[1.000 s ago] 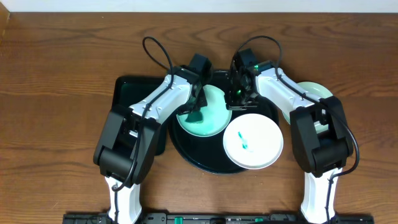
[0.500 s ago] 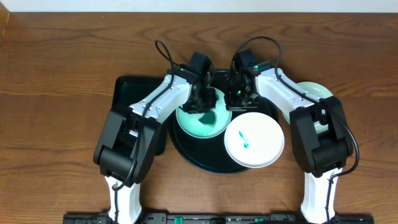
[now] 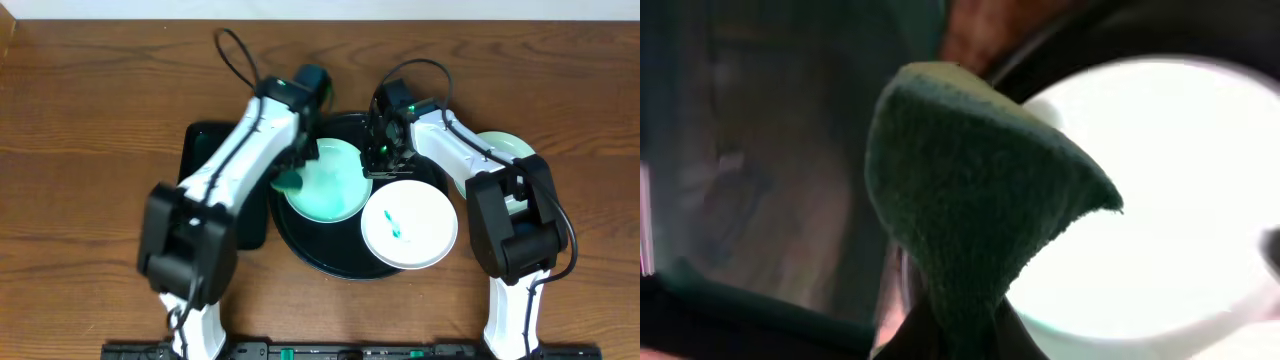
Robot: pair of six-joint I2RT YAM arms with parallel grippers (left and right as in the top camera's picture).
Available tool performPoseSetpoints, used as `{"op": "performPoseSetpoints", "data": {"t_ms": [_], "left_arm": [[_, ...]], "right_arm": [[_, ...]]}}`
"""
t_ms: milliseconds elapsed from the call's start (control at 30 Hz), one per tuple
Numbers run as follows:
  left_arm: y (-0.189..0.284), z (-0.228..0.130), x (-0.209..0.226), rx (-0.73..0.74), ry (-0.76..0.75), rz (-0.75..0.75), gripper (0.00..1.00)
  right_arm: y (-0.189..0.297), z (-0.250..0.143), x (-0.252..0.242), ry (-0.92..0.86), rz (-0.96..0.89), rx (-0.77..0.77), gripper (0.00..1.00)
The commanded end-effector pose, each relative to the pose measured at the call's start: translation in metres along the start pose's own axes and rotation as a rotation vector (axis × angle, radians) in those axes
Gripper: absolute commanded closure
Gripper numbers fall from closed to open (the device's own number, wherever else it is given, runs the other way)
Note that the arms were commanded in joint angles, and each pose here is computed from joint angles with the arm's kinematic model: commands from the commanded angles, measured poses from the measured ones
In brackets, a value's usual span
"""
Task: Clean dirty plates on tray and stack at the side
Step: 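Lift the second green plate and stack it on the first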
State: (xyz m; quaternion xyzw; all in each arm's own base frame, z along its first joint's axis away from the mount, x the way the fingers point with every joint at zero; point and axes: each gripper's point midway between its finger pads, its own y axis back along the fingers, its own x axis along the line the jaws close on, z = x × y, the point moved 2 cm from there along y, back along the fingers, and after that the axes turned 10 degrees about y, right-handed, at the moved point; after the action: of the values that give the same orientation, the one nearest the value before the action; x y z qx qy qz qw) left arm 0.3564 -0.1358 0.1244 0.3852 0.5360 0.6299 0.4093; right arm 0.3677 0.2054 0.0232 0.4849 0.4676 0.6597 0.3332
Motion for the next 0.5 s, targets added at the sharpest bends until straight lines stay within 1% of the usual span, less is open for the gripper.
{"op": "performPoseSetpoints", "data": {"t_ms": [0, 133, 200, 333, 400, 467], "left_arm": [[0.062, 0.014, 0.028, -0.085, 0.022, -0.069, 0.92], [0.082, 0.019, 0.066, -0.092, 0.090, -0.061, 0.93], [0.084, 0.027, 0.089, -0.090, 0.136, -0.046, 0.92], [0.077, 0.035, 0.116, -0.067, 0.213, -0.017, 0.93], [0.074, 0.037, 0.123, -0.060, 0.234, -0.008, 0.93], [0.070, 0.038, 0.128, -0.055, 0.249, -0.002, 0.93]], "right_arm": [[-0.010, -0.013, -0.012, -0.009, -0.054, 0.052, 0.99], [-0.003, -0.010, -0.013, -0.003, -0.090, 0.050, 0.99], [0.009, -0.004, -0.012, 0.027, -0.156, 0.027, 0.99], [0.038, 0.007, -0.005, 0.093, -0.278, -0.045, 0.99], [0.050, 0.011, -0.001, 0.113, -0.327, -0.081, 0.99], [0.070, 0.015, 0.005, 0.133, -0.415, -0.143, 0.99]]}}
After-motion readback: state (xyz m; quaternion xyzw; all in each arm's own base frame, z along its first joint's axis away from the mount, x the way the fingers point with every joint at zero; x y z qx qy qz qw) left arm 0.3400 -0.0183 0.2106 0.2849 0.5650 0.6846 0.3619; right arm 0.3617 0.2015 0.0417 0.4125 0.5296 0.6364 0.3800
